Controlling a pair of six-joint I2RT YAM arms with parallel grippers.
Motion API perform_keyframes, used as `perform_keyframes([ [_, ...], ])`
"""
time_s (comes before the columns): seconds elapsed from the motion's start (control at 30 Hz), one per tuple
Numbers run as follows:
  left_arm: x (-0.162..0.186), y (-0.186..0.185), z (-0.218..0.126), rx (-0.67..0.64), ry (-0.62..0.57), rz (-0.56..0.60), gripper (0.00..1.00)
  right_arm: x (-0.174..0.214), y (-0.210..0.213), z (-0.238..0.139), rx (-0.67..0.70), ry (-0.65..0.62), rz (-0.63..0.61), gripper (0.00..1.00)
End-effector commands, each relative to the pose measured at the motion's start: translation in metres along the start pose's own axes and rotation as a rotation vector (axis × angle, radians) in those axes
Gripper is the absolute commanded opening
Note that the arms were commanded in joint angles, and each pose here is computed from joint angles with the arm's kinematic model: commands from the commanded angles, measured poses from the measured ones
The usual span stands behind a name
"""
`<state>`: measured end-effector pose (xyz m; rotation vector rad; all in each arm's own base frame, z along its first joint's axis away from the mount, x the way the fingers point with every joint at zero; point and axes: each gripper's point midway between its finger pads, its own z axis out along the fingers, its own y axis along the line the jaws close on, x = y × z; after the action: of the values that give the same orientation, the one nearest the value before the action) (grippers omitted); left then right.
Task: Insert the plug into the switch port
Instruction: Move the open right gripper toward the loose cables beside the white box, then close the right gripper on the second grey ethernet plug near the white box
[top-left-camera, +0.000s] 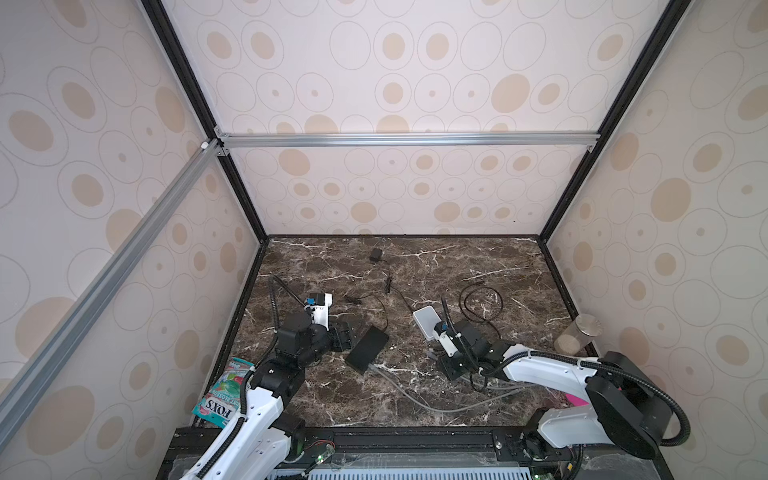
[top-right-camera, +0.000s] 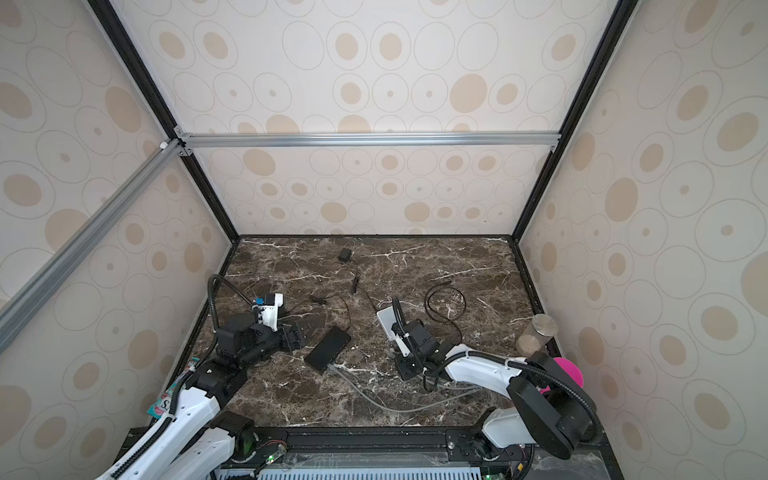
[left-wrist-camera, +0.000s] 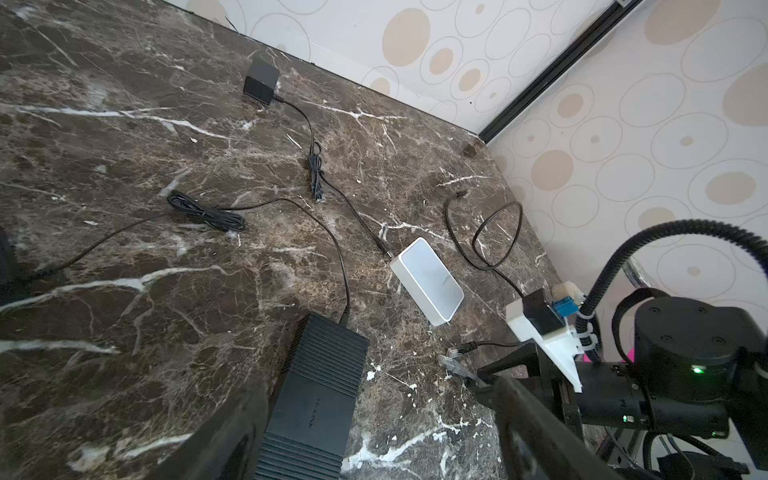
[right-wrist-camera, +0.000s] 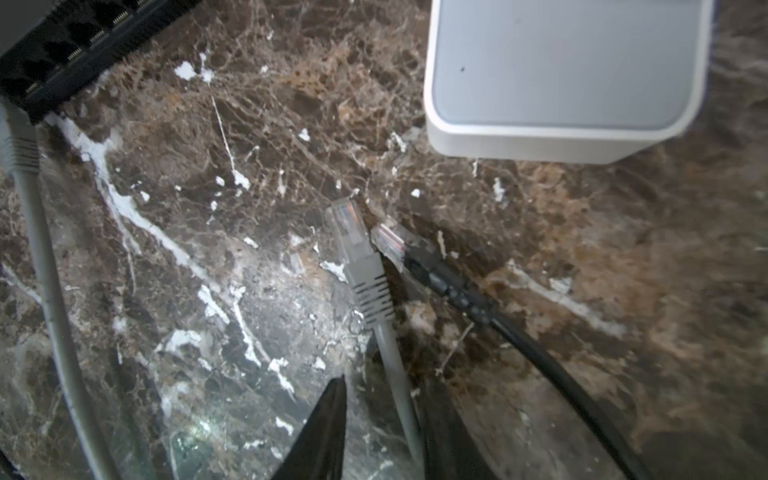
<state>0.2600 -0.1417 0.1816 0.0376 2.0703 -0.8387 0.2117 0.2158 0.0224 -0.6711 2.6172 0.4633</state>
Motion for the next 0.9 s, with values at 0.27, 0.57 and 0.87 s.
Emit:
perform_keyframes([
  [0.27, -0.008, -0.009, -0.003, 0.039, -0.03, 0.009, 0.85, -0.016, 0.004, 0.01, -0.091, -0.036, 0.032, 0.37],
  [0.57, -0.008, -0.011, -0.004, 0.045, -0.032, 0.011, 0.85, -0.013, 0.008, 0.02, -0.159, 0.013, 0.047, 0.35],
  [0.87, -0.008, -0.012, -0.005, 0.05, -0.031, 0.012, 0.85, -0.007, 0.011, 0.02, -0.178, 0.022, 0.044, 0.34],
])
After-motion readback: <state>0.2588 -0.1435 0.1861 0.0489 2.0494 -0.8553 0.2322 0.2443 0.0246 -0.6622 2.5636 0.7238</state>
